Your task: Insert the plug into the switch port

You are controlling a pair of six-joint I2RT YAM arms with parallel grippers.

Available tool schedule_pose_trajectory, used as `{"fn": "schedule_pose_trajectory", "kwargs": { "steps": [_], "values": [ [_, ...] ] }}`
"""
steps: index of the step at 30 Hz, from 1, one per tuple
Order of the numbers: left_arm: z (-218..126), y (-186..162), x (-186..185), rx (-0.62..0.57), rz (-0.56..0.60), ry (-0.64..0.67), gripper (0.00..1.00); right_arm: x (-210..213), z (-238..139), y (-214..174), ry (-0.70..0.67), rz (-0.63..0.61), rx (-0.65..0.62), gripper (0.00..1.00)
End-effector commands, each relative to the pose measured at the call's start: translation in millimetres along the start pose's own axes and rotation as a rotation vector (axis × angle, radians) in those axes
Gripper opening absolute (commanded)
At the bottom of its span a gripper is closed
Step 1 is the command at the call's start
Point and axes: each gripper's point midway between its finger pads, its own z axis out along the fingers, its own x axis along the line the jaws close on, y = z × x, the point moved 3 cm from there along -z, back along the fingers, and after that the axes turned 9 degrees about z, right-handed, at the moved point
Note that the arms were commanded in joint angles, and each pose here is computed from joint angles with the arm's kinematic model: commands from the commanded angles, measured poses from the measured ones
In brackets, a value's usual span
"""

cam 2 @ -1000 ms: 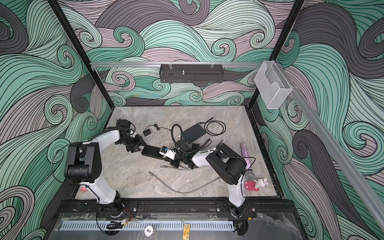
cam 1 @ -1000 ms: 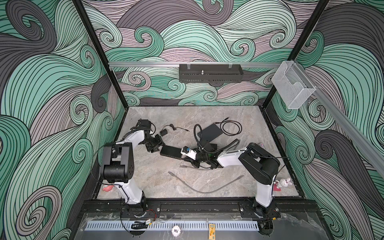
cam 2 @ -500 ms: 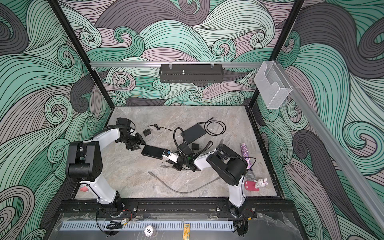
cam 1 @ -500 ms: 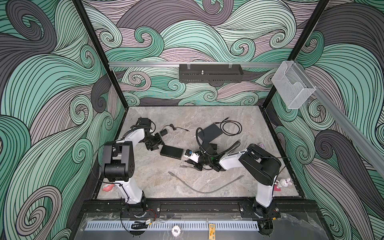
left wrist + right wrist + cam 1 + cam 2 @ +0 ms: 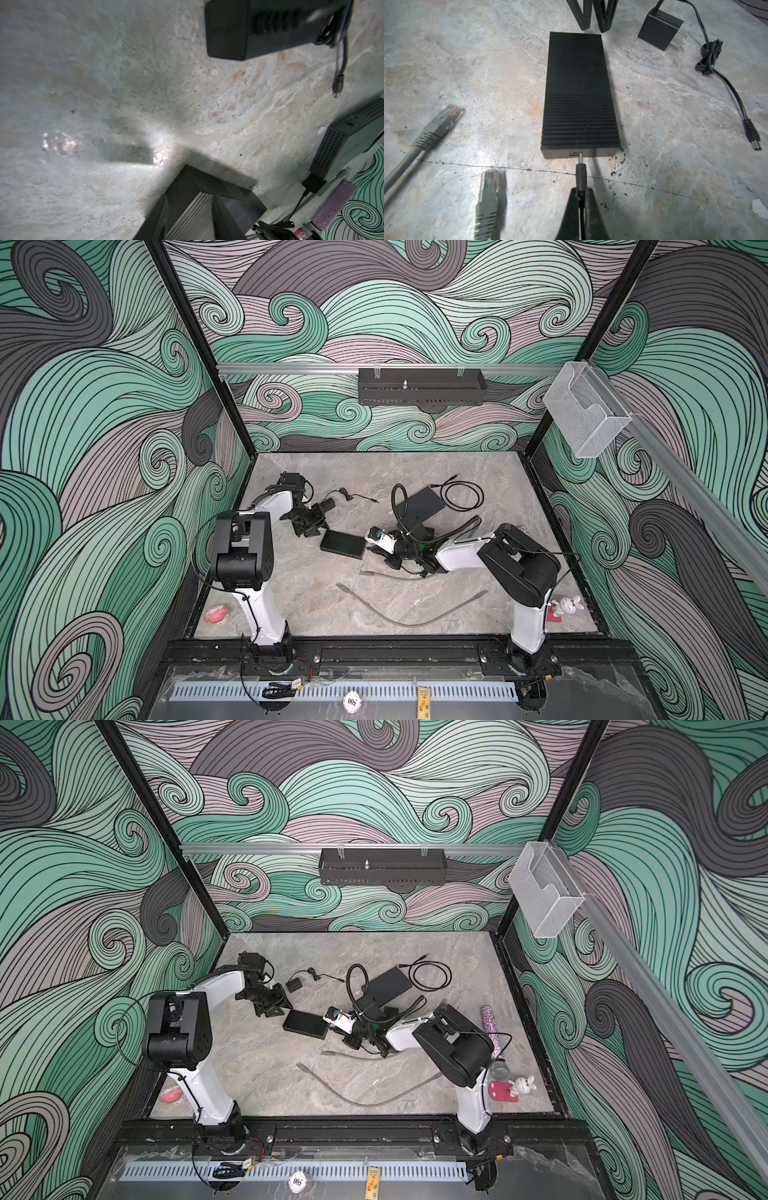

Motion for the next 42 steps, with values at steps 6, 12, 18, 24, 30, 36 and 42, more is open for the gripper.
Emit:
{"fn": "schedule_pose_trajectory", "kwargs": {
  "steps": [6, 12, 18, 24, 30, 36, 42],
  "values": [
    [4.7, -12.8, 5.8, 0.049, 0.026, 0.045, 0.26, 0.4, 0.2, 5.8, 0.025, -0.004, -0.006, 0.00],
    [7.7, -21.1, 7.7, 0.079, 0.028, 0.058, 0.26, 1.8, 3.5, 4.7, 0.042, 0.010, -0.003, 0.00],
    [9.2, -25.4, 7.7, 0.097, 0.033, 0.049, 0.27, 2.1, 5.3, 3.8, 0.048, 0.017, 0.002, 0.00],
    [12.4, -25.4, 5.6, 0.111, 0.043, 0.035, 0.26, 1.9, 7.5, 1.7, 0.053, 0.031, 0.017, 0.00],
    [13.3, -24.5, 4.9, 0.113, 0.045, 0.030, 0.26, 2.1, 8.6, 0.8, 0.057, 0.032, 0.022, 0.00],
    [13.8, -24.0, 4.4, 0.114, 0.044, 0.025, 0.26, 3.2, 9.0, 3.3, 0.067, 0.038, 0.016, 0.00],
    [14.8, -23.9, 3.4, 0.118, 0.044, 0.020, 0.26, 4.4, 10.4, 2.8, 0.076, 0.042, 0.017, 0.00]
  ]
}}
